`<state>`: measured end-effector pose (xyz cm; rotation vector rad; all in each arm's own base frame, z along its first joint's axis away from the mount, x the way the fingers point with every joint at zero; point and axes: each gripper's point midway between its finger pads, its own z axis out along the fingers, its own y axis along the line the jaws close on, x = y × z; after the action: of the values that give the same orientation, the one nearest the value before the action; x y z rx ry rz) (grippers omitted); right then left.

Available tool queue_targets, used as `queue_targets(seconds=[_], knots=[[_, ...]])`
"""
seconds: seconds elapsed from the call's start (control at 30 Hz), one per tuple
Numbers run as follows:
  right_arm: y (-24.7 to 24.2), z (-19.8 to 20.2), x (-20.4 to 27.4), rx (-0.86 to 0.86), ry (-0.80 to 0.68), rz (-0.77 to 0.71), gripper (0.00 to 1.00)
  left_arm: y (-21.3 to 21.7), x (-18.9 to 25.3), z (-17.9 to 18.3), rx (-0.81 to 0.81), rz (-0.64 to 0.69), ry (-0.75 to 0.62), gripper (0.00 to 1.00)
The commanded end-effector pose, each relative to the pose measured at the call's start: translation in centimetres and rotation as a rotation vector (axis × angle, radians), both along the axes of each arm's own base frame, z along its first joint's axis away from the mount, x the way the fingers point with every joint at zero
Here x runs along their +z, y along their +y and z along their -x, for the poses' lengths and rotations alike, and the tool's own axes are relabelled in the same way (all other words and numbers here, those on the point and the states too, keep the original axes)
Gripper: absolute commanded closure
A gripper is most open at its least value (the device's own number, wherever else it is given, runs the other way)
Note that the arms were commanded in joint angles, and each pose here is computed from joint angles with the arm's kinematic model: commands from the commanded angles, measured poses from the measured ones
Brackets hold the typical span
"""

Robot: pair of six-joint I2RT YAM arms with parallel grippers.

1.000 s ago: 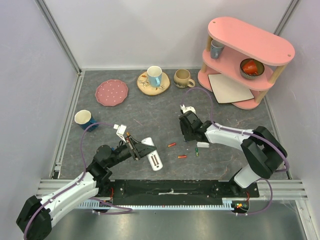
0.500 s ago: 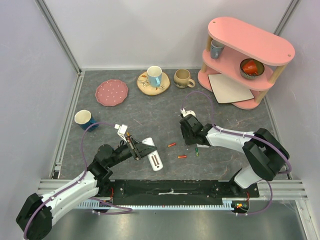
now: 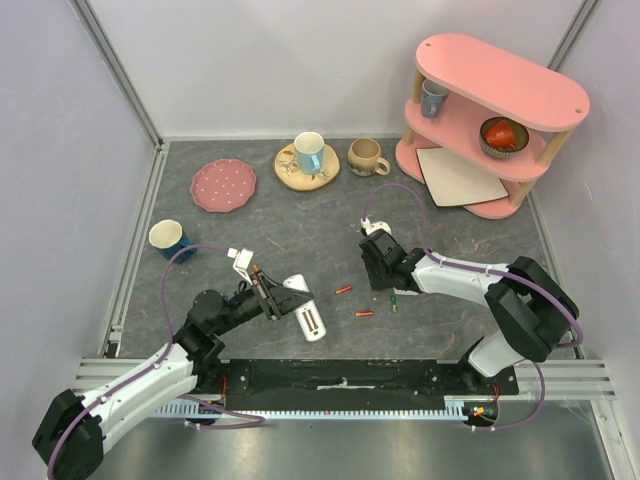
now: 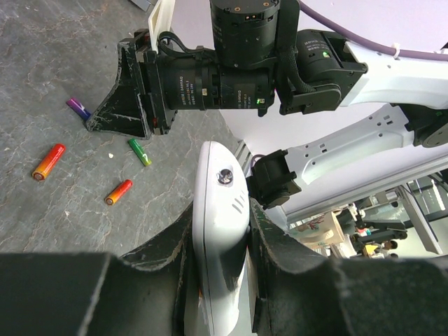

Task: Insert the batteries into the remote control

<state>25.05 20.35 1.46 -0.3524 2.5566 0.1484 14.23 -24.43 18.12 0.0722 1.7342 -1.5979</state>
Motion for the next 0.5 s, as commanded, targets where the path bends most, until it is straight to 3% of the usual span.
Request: queue_targets(seconds=[0.0,0.17,0.27,0.3,0.47], knots=[[-0.5,0.7,-1.2,0.027,0.034,0.039,0.68,0.2,-0.9,0.3,-0.005,-0.005,-0.025,0.98],[-0.3,0.8,-1.1,0.038,0.048,0.044,0.76,0.3,-0.9,0.2,0.0,-0.005,-0.025,0.98],[-0.4,0.9,-1.0,0.043,0.052,0.044,0.91,0.3,-1.1,-0.1,0.018,-0.007,-0.019,0.98],[-0.4,1.0,-0.8,0.043,0.051,0.045,1.0,0.3,-0.9,-0.3,0.026,-0.004,-0.019,0.98],[0.5,0.3,4.8,0.038,-0.055,-0.075,1.0,-0.3,1.0,-2.2,0.074,0.018,-0.034,0.98]])
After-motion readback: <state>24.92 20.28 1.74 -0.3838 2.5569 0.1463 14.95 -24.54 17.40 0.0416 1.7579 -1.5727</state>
